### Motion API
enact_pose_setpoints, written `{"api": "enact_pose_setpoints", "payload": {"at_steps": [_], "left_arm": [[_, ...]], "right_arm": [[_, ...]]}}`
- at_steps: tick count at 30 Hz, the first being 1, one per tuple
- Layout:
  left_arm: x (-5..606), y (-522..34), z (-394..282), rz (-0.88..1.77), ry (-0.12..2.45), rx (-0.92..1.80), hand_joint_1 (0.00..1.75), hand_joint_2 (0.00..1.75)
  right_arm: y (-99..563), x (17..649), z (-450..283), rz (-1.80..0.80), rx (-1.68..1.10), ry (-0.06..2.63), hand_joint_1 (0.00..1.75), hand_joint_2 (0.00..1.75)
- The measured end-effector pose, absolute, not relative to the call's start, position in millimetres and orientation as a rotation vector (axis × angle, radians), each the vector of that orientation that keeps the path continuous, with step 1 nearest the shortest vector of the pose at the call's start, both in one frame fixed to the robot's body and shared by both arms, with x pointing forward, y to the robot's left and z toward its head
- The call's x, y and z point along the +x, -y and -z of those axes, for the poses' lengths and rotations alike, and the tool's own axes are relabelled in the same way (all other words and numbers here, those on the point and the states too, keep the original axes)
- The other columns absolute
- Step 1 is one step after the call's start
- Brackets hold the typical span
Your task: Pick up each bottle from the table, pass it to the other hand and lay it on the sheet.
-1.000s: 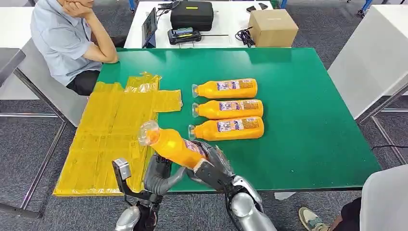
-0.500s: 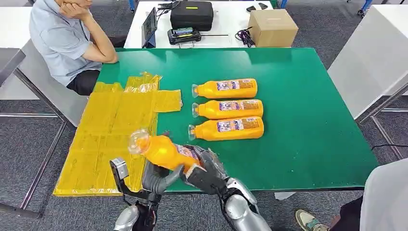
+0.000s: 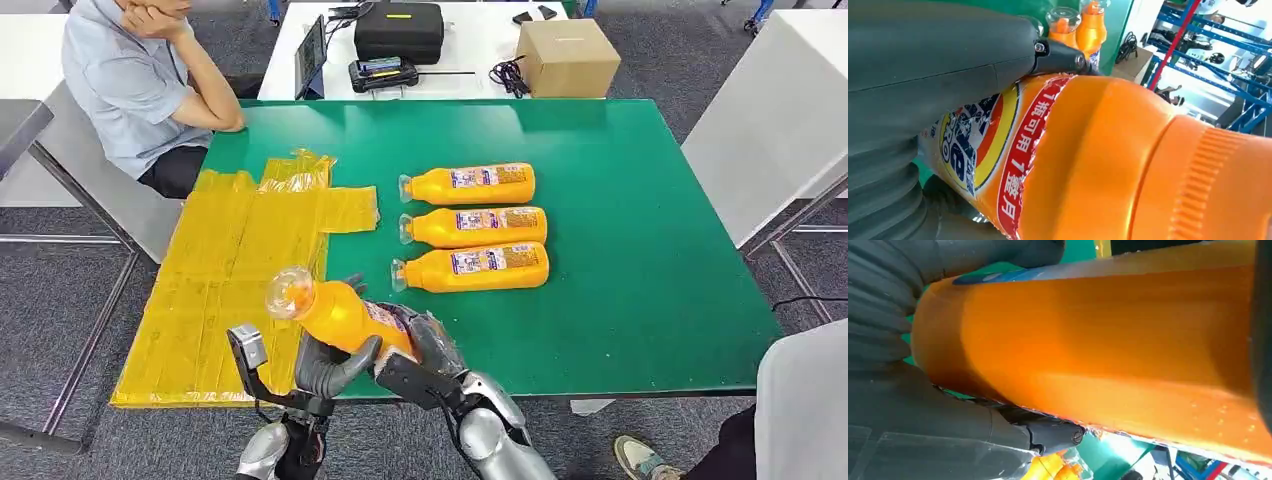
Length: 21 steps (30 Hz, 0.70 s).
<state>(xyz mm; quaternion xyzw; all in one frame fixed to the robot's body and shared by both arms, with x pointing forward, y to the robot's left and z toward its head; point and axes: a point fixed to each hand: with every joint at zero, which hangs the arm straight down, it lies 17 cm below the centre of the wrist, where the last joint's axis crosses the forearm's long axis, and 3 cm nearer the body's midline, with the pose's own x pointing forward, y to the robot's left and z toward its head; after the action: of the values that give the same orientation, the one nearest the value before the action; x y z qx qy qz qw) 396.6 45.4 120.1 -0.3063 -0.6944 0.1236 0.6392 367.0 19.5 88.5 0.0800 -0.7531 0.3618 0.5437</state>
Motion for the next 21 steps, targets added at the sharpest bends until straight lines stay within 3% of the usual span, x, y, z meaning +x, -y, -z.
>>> {"api": "enact_pose_setpoints", "payload": {"at_steps": [1, 21], "left_arm": [[396.7, -45.8, -120.5, -0.28, 1.59, -0.695, 1.75, 1.75], [401.8, -63.7, -138.3, -0.277, 1.681, -0.584, 1.75, 1.75]], "right_arm": [[-19.4, 366.9, -87.8, -0.858, 0.191, 1.785, 0.0, 1.75], [-12.2, 371.1, -65.1, -0.764, 0.218, 1.686, 0.0, 1.75]]}}
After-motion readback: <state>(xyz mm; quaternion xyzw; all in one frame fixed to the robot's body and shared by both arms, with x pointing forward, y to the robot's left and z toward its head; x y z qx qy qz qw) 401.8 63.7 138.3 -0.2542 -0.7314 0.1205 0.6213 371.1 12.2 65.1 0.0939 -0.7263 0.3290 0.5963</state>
